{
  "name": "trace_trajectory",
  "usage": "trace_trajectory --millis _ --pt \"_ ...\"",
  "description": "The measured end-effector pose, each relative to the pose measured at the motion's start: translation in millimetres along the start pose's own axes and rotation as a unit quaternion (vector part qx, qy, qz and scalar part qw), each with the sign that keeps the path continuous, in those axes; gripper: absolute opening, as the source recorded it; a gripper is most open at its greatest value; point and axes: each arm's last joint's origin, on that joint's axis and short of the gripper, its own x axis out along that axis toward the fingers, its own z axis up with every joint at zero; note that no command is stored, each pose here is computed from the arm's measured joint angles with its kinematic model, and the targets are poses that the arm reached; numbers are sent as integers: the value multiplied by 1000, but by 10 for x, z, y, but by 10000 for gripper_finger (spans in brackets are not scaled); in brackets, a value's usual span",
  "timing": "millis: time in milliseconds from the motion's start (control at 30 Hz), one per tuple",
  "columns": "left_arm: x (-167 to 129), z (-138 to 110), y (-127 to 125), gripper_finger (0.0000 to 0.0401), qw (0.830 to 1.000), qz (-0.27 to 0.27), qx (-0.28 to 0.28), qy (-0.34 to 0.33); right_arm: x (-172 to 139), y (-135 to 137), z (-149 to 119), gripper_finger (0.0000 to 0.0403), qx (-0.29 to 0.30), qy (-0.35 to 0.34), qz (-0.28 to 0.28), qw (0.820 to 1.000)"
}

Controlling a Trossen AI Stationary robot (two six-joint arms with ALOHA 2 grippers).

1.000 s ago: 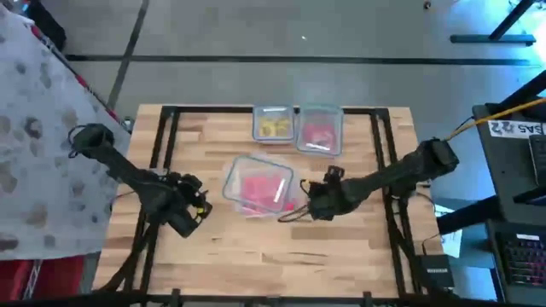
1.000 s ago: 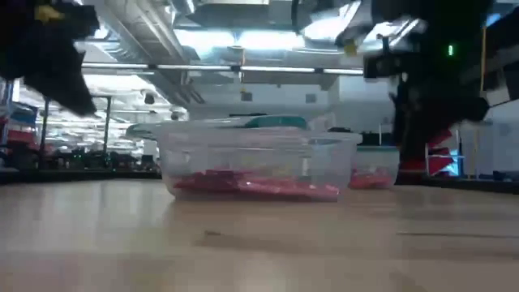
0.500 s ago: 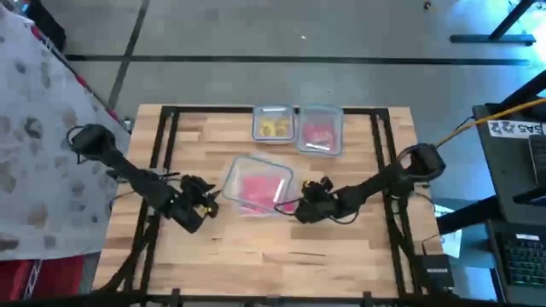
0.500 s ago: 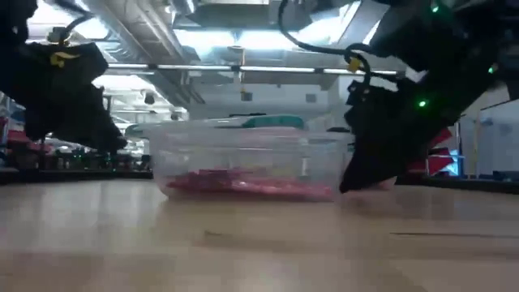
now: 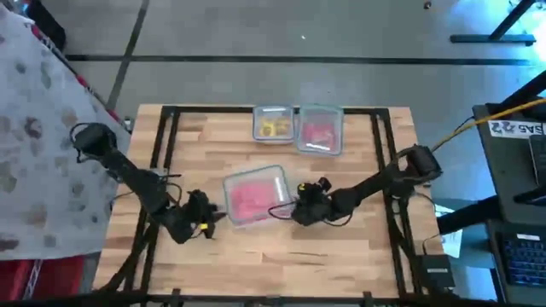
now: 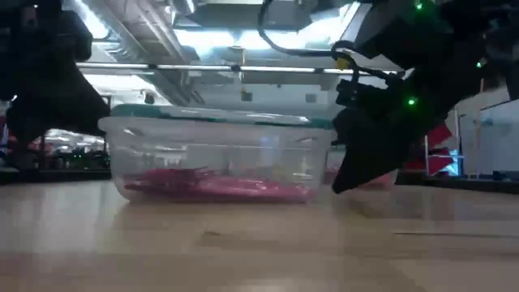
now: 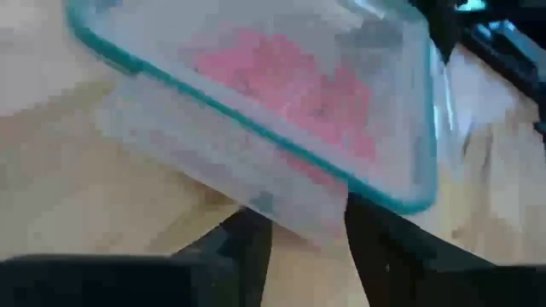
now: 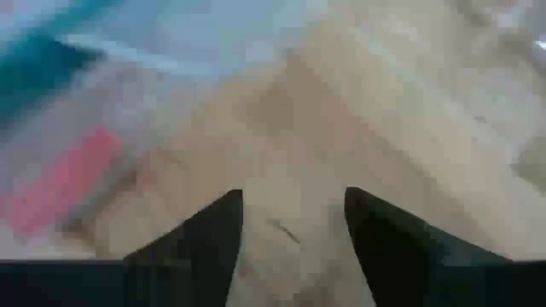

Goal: Sort candy
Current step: Close the rectangular transparent bin

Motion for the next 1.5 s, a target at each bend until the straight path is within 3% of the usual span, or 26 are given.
trace_trajectory --millis 167,300,433,533,733,1000,1133,1333,1500 --pt "-37 -10 -32 127 1000 -7 -1 12 -266 37 -13 193 -30 -14 25 999" --pt "-138 133 -236 104 999 -24 -26 9 -363 158 -70 193 -61 4 93 994" --pt "-269 317 -443 74 999 -36 11 10 -382 335 -198 193 -101 30 176 979" --pt "-336 419 -489 56 999 -20 32 17 -371 466 -272 193 -114 4 205 972" --pt "-416 414 -410 36 997 29 25 63 -357 466 -346 193 -66 -30 149 986" --pt "-475 288 -248 30 992 95 -1 81 -440 110 -257 193 22 -32 -34 999" --pt "-473 192 -243 30 989 108 -4 99 -365 164 -77 193 48 -45 -15 998" --pt "-514 69 -255 30 989 107 -12 105 -431 411 117 193 -25 -70 67 995" --pt "-521 47 -245 30 989 110 -12 94 -583 553 184 193 -105 -62 104 987"
